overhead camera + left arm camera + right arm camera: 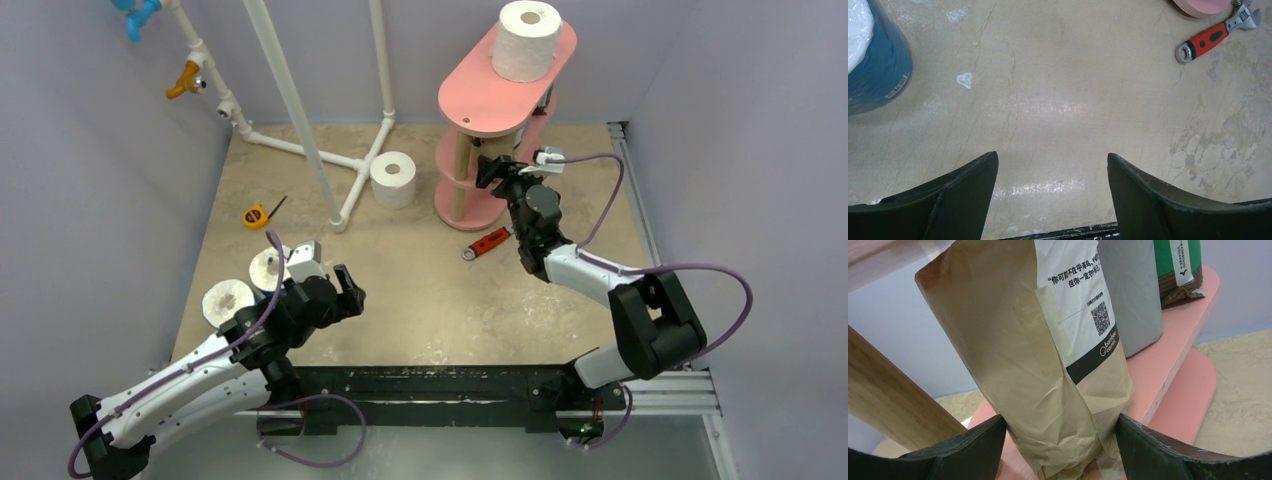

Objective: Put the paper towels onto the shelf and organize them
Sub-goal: Move the paper towel to the shelf.

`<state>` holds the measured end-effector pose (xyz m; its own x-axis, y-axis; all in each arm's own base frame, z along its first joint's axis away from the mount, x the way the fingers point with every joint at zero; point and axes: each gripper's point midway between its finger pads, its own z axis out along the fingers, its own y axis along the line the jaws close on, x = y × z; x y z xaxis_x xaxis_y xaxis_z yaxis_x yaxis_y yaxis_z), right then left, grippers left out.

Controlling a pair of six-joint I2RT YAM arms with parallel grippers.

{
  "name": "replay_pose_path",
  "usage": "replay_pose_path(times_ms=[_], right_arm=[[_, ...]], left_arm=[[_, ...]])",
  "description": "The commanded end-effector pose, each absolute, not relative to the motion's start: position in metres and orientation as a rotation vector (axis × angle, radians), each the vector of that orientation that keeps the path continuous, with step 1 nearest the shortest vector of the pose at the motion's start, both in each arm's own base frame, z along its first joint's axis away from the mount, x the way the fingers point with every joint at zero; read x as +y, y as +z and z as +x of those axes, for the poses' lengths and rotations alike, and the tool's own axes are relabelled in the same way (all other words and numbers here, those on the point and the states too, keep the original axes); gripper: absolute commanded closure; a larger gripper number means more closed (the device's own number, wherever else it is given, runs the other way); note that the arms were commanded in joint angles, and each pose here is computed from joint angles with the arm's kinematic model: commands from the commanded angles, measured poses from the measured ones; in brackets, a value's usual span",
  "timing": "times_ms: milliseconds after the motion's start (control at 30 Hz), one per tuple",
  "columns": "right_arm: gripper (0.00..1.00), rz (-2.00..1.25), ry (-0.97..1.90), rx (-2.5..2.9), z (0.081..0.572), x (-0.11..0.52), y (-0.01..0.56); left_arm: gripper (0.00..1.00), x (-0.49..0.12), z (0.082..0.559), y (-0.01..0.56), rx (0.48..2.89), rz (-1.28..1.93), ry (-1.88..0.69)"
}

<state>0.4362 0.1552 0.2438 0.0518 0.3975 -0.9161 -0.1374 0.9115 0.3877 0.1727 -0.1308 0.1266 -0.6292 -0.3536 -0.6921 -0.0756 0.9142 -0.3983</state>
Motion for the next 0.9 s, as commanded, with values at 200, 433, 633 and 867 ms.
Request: replay_pose_path(times_ms=[200, 433, 633, 867], right_arm=[[0.24, 0.329, 0.529, 1.290, 0.438, 0.153, 0.314], [0.24, 0.340, 0.562, 1.279, 0.432, 0.153, 0.322], [0.24, 0.364, 0.599, 1.268, 0.430, 0.154, 0.331], [0.24, 0.367, 0.555, 1.302, 0.434, 0.151, 0.315]], left_arm=[[0.21, -0.131, 0.177, 0.127, 2.206, -0.325, -0.419], [0.21, -0.132, 0.178, 0.127, 2.209, -0.323, -0.426], [0.21, -0.133, 0.177, 0.127, 2.213, -0.324, -0.431], [0.21, -0.133, 0.177, 0.125, 2.214, -0.326, -0.431]])
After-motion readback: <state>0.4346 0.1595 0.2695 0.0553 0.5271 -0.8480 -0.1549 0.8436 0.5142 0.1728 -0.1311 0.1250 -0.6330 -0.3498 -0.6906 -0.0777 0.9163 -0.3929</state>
